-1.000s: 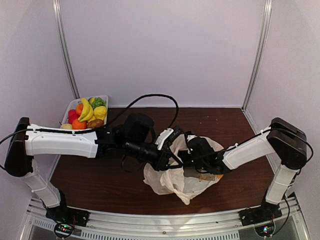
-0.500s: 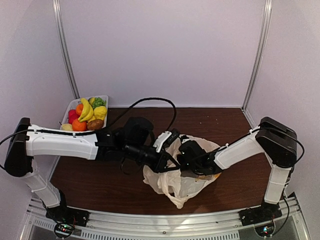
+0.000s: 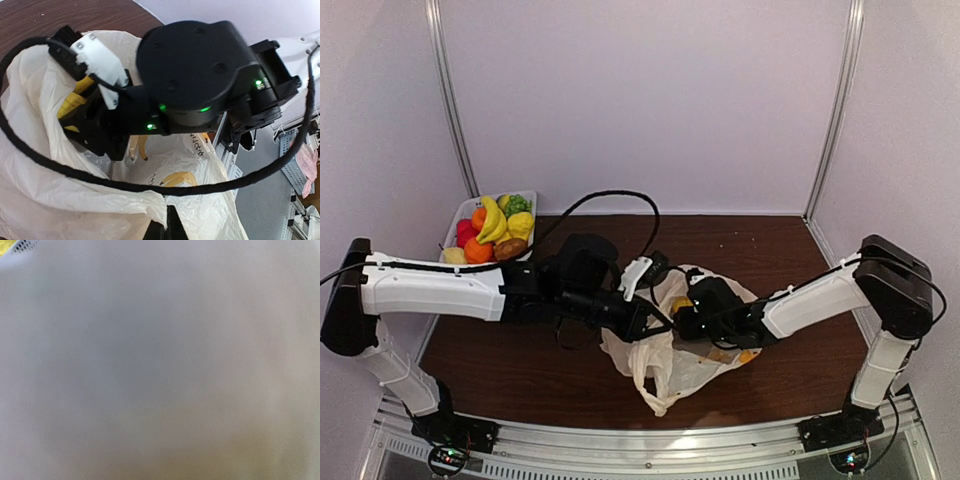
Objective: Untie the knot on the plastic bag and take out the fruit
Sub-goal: Pick up the fake fruit from the takeout bag.
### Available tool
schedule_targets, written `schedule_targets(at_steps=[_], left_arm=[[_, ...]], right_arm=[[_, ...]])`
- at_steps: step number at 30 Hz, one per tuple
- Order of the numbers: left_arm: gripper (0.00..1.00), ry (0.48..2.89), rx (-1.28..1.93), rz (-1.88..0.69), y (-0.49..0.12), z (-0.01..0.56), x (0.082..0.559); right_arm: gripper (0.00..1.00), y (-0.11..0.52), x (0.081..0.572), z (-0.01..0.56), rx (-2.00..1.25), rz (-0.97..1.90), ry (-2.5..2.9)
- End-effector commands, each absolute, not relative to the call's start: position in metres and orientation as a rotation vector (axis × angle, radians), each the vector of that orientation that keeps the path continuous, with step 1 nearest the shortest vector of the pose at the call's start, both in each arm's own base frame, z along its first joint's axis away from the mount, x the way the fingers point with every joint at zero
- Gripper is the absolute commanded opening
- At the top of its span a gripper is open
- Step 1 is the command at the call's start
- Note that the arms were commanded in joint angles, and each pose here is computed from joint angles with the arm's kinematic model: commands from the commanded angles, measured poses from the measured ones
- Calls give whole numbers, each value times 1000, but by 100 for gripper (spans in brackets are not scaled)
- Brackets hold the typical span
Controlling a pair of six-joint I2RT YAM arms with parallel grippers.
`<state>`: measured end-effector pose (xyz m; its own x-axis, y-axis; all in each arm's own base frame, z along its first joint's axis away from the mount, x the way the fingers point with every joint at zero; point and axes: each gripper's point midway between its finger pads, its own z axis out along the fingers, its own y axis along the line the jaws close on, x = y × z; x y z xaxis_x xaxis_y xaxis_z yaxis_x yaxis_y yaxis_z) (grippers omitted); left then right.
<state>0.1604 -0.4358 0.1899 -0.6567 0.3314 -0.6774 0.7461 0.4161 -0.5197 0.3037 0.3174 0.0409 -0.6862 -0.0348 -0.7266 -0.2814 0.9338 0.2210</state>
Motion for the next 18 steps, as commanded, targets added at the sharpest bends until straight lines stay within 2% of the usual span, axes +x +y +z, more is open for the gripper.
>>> schedule_targets(at_steps=[1,10,18], left_arm=[[0,2197,784,-1084,-419,195,183],[0,2224,655,-1044,-395,186,215],[0,2209,622,-1048,-396,186,234]], right_arm=[[34,321,294,79,-239,536,2218],[32,299,262,111,-330,650,2127],[34,296,220,152,-494,882,1977]])
